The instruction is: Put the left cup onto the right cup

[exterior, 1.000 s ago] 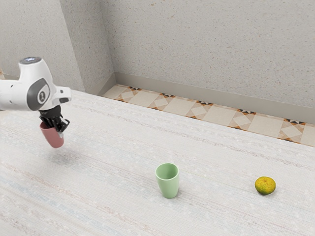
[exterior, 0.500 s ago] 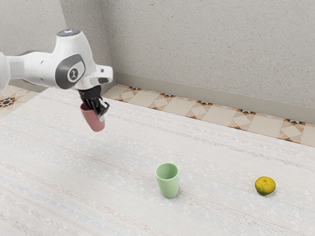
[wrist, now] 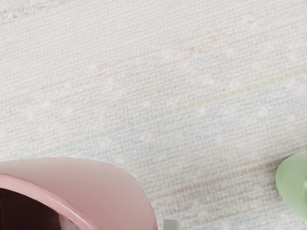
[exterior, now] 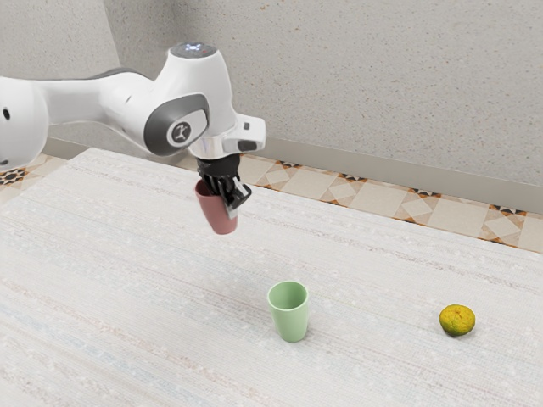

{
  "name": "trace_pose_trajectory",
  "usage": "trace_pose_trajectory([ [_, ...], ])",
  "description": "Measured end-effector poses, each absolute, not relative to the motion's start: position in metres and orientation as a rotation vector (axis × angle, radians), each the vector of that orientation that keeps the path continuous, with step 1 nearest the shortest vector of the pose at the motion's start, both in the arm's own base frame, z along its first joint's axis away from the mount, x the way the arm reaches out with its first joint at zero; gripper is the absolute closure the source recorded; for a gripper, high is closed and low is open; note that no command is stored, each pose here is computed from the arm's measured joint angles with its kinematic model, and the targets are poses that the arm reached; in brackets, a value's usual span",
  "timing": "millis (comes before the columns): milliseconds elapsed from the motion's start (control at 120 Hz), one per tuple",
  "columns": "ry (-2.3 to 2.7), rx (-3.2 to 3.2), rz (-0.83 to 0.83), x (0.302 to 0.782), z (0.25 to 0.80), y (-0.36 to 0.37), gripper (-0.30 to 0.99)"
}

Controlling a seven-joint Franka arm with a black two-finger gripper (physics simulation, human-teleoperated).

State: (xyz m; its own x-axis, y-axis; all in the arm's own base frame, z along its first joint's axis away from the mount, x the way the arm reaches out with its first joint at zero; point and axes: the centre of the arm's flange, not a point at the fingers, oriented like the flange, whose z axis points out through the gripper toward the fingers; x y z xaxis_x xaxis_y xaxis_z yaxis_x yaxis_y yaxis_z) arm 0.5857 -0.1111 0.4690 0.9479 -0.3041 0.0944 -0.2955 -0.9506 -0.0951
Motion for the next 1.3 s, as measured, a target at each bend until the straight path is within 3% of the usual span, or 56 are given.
trace_pose_trajectory([
  [617,0.283,-3.031,-0.124,0.534,0.466,-0.26,0.78],
  [1300,-0.128,-3.062,-0.071,0.548,0.414,-0.271,0.78],
])
